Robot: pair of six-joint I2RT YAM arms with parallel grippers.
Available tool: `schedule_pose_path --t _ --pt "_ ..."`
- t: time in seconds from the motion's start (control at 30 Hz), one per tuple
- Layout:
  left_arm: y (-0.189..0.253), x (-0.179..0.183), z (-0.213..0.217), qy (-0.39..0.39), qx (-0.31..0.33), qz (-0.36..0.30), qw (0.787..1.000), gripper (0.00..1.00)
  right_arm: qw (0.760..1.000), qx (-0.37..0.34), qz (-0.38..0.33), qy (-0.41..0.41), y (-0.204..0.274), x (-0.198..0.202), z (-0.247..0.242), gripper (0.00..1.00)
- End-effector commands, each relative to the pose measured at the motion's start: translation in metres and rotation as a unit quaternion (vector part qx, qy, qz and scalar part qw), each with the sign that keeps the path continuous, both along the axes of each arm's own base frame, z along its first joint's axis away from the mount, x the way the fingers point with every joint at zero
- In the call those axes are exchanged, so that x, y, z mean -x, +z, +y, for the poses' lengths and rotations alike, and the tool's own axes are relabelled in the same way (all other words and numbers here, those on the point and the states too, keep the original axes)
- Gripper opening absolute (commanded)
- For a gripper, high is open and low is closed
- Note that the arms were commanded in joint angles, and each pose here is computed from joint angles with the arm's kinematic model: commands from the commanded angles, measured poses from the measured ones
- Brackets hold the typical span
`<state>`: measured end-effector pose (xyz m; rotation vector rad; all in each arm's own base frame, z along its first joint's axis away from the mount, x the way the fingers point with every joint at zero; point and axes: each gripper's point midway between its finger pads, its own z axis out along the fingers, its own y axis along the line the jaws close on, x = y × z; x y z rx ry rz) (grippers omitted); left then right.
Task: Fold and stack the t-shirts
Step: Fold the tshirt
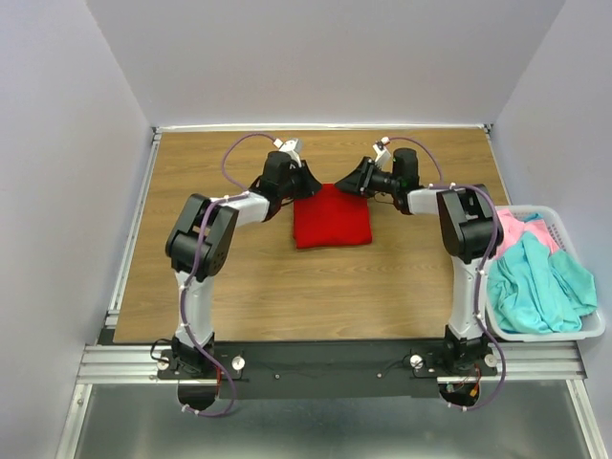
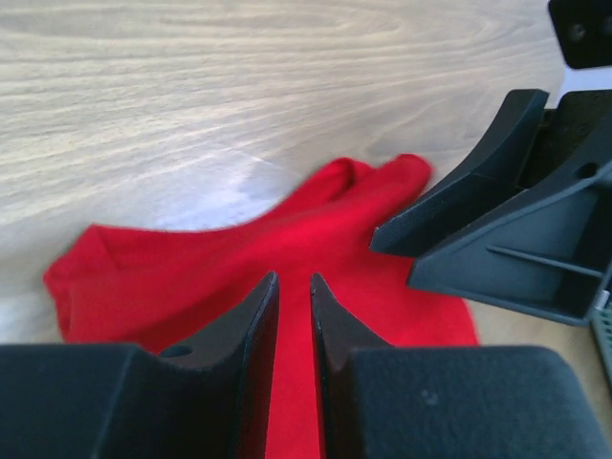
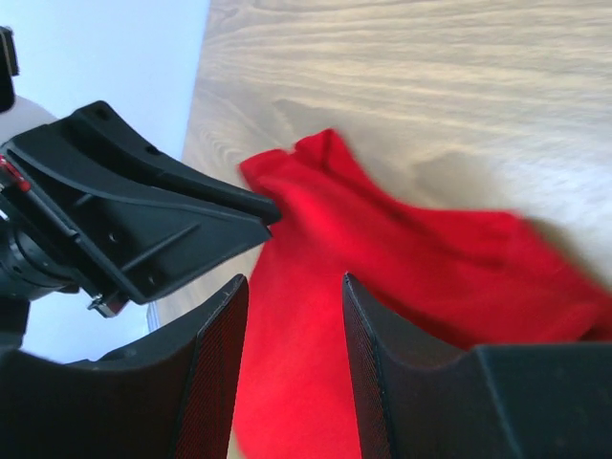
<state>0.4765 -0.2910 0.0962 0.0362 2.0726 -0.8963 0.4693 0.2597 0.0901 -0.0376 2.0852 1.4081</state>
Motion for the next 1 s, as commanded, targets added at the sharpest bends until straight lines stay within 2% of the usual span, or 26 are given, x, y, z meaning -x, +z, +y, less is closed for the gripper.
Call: schedule_pose_path --t 0.0,0.2,0.33,0.43,0.57,0.7,0.73,0.77,0.8,0.83,0.93,0.97 --pt "-0.018 -0.021 -0.002 -0.004 0.003 0.016 1.000 0.26 1.000 -0.016 0.013 -0.008 -0.019 -0.023 -0.005 0.51" --pt "-0.051 -0.039 0.000 -0.009 0.021 0.065 0.998 0.25 0.997 -0.028 0.053 -0.054 -0.047 -0.049 -0.029 0.51" --pt "-0.059 -0.039 0.007 -0.006 0.040 0.090 0.995 0.24 0.990 -0.043 0.109 -0.084 -0.075 -0.048 -0.044 0.51" --pt "-0.056 -0.039 0.012 -0.004 0.044 0.092 0.995 0.24 0.987 -0.055 0.121 -0.086 -0.075 -0.042 -0.047 0.51" --pt "-0.037 -0.044 0.024 0.004 0.053 0.076 0.996 0.24 0.990 -0.061 0.094 -0.085 -0.039 -0.040 -0.049 0.52" --pt "0.017 -0.041 0.028 0.004 0.066 0.026 0.997 0.27 0.992 -0.074 0.066 -0.078 0.005 -0.033 -0.047 0.54" --pt "0.019 -0.036 0.030 0.009 0.063 0.025 0.998 0.29 0.992 -0.081 0.053 -0.075 0.026 -0.030 -0.047 0.54" --pt "0.027 -0.034 0.030 0.014 0.065 0.018 0.998 0.30 0.992 -0.082 0.059 -0.074 0.028 -0.022 -0.047 0.55" --pt "0.043 -0.029 0.029 0.014 0.069 0.005 0.998 0.31 0.992 -0.085 0.059 -0.073 0.035 -0.017 -0.046 0.56" --pt "0.040 -0.019 0.025 0.012 0.069 0.011 0.997 0.31 0.992 -0.090 0.049 -0.072 0.051 -0.011 -0.045 0.57" --pt "0.055 0.001 0.014 0.000 0.082 0.007 0.997 0.32 0.992 -0.090 0.060 -0.060 0.052 0.013 -0.035 0.60" --pt "0.045 0.017 0.004 -0.009 0.086 0.023 0.996 0.32 0.993 -0.092 0.058 -0.054 0.056 0.021 -0.030 0.60"
